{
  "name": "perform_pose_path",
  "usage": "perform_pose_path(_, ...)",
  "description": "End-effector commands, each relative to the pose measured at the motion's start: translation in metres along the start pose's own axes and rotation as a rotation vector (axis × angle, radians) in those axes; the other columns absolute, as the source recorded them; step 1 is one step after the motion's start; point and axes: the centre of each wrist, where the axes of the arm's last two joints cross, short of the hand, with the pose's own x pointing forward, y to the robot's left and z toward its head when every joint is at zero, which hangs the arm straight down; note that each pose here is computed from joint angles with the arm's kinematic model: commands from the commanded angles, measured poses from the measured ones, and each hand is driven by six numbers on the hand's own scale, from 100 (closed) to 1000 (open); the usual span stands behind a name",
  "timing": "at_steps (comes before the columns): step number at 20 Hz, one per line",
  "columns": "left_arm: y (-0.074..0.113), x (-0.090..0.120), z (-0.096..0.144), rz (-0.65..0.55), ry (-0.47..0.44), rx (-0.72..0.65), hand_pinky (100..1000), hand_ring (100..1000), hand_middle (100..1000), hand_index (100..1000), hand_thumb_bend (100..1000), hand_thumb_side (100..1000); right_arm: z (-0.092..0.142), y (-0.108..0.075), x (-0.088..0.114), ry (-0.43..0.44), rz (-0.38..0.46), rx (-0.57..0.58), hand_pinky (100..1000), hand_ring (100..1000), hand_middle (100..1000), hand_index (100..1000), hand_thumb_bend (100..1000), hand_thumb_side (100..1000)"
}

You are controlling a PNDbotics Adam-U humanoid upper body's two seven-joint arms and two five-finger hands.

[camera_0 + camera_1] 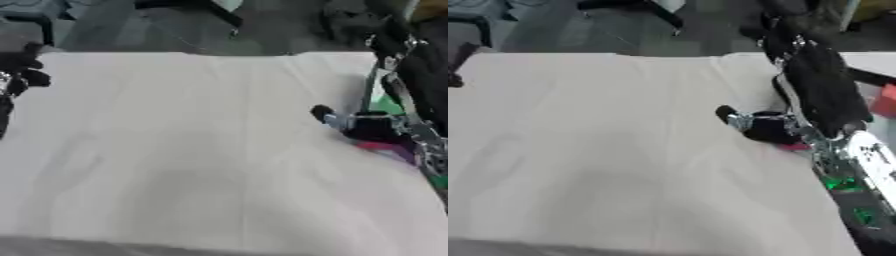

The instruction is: Pick up the objects with one hand, pass them to the other hand, and then place them into the box on the other side of the table.

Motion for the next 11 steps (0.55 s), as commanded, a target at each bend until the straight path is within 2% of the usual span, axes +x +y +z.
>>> perform_pose_path(1, 0.0, 0.0059, -0.0039, -0.025, -0.013, -0.038, 674, 590, 592, 693, 441, 614, -0.0058, -0.0102, 0.0048, -0.065, 0.009, 0.025, 733, 778, 1000, 882, 629, 260)
perform_pose_path(7, -0.0035, 0.0029, -0.0028, -0.023, -0.005, -0.064, 675, 589, 592, 693, 438, 617, -0.0103, -0.0134, 0.0077, -0.108, 0.026, 0.072, 751, 776, 1000, 886, 600, 245)
perform_pose_path(9, -0.0047, 0.0019, -0.0026, -0.022, -0.001, -0.069, 675, 589, 592, 693, 437, 619, -0.0116, -0.0141, 0.0087, -0.123, 0.033, 0.088, 755, 763, 1000, 872, 596, 240)
perform_pose_path(11, -0.0051, 0.0012, -0.0022, -0.021, 0.0, -0.07, 675, 589, 592, 693, 438, 619, -0.0127, -0.0148, 0.0095, -0.132, 0.032, 0.096, 743, 738, 1000, 821, 590, 237)
